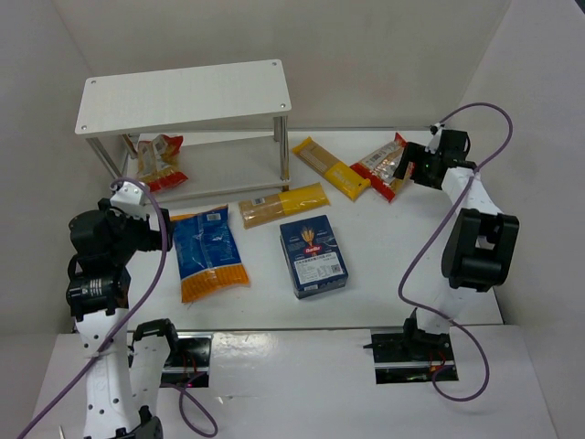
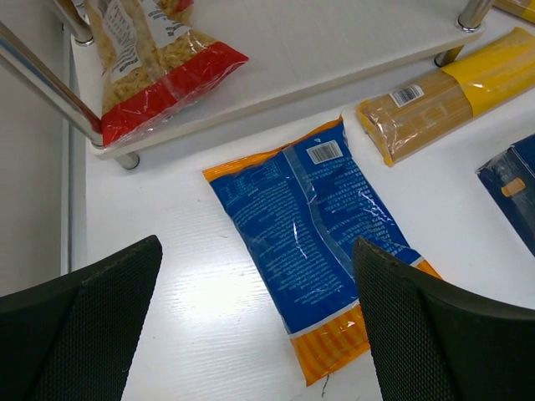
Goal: Place and organize the pasta boxes and bags onto the shelf
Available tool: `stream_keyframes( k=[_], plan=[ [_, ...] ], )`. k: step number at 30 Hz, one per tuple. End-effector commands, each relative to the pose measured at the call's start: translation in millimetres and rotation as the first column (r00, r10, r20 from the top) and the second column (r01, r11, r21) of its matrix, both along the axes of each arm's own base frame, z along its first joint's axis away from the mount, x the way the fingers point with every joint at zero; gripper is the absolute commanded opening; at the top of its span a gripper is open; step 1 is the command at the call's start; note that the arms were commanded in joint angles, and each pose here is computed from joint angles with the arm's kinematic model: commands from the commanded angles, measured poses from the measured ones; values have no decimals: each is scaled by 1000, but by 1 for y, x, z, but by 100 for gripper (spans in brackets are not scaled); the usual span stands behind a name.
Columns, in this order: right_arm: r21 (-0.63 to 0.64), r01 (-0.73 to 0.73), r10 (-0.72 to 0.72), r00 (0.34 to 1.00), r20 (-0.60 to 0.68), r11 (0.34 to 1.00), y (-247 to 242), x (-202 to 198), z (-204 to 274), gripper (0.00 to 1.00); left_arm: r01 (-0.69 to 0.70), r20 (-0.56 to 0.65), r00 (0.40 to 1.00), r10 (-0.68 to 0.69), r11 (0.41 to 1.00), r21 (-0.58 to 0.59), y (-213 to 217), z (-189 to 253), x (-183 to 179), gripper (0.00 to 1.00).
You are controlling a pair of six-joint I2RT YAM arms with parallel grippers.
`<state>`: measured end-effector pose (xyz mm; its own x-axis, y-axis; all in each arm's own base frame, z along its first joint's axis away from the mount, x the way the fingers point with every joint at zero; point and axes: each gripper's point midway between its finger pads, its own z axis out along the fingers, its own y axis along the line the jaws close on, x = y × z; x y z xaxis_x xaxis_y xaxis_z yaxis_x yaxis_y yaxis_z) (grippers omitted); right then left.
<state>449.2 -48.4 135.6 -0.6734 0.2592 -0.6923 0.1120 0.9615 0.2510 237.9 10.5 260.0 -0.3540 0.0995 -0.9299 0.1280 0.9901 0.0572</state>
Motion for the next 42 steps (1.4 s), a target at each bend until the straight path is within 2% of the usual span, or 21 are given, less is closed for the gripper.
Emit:
stream_keyframes(
  k=[1, 11, 15, 24, 26, 28, 29, 31, 32, 35, 36, 42],
  plan=[
    [23, 30, -33, 992, 118, 999, -8, 40, 22, 100, -21, 33, 999, 22, 1000, -13, 4, 7, 3, 100],
    [29, 93, -95, 993, 65, 995, -16, 80, -22, 100, -41, 16, 999, 42, 999, -18, 9, 3, 5, 100],
    [53, 59, -62, 996, 64, 997, -2, 91, -27, 100, -33, 8, 999, 33, 999, -24, 8, 1, 7, 100],
    [122, -2, 5, 1000, -31, 992, 15, 100, -69, 100, -30, 9, 1000, 30, 999, -15, 9, 1, 7, 100],
    [126, -10, 16, 999, -52, 992, 21, 99, -80, 97, -30, 9, 1000, 30, 999, -15, 9, 1, 7, 100],
    [126, -19, 26, 998, -52, 992, 26, 102, -82, 89, -30, 9, 1000, 30, 999, -15, 9, 1, 7, 100],
    [119, -26, 33, 998, -53, 993, 25, 102, -79, 75, -30, 9, 1000, 30, 999, -15, 9, 1, 7, 100],
    [99, -28, 35, 997, -68, 995, 27, 105, -86, 54, -30, 9, 1000, 30, 999, -15, 9, 1, 7, 100],
    [102, -26, 35, 995, -89, 994, 28, 101, -88, 35, -30, 9, 1000, 30, 999, -15, 9, 1, 7, 100],
    [88, -51, 59, 994, -92, 995, 32, 102, -91, 13, -21, 10, 1000, 21, 1000, -19, 7, 1, 7, 100],
    [88, -51, 59, 994, -93, 995, 32, 100, -86, 0, -21, 10, 1000, 21, 1000, -19, 7, 1, 7, 100],
    [120, -157, 157, 988, 8, 980, 50, 88, -27, 0, -13, 11, 1000, 13, 1000, -22, 5, 2, 7, 100]
  ],
)
